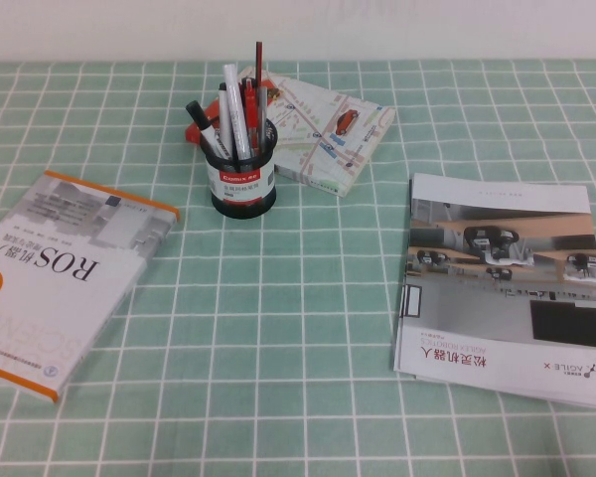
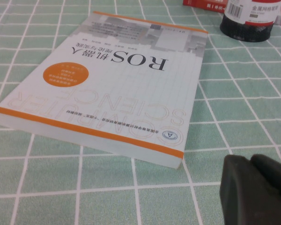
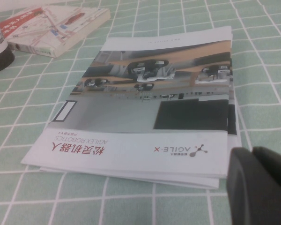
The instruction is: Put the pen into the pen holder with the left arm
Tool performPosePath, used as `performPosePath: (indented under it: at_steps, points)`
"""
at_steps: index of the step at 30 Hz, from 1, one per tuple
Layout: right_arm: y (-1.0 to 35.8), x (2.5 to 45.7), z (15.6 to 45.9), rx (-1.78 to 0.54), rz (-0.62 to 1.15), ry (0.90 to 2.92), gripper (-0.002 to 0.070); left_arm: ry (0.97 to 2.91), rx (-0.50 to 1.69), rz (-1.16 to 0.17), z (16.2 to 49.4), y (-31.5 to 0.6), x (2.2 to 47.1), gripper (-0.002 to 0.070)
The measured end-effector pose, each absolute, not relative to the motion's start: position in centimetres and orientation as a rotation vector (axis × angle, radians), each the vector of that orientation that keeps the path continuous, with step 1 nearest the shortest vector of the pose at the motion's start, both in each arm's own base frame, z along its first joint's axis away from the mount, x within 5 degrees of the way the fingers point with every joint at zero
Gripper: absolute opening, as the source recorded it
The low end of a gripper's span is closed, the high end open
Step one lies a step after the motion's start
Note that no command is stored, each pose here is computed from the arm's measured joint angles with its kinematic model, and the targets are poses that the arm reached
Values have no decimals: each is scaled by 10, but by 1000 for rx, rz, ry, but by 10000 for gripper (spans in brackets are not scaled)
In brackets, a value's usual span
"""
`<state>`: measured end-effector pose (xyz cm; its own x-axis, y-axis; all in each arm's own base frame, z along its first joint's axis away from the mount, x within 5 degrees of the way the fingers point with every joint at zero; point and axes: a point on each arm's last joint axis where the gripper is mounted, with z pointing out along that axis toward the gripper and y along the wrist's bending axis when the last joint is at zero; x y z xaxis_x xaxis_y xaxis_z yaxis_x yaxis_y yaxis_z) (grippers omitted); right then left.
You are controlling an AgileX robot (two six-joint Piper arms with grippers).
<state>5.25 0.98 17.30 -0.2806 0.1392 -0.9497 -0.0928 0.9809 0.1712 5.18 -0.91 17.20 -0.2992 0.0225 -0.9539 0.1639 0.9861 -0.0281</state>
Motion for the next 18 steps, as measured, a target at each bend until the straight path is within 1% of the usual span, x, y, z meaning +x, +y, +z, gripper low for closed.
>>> performPosePath:
  at_steps: [18]
  points:
    - [10,52,173,34,224,1842,-20,1872,132,-145,172,-9,52,0]
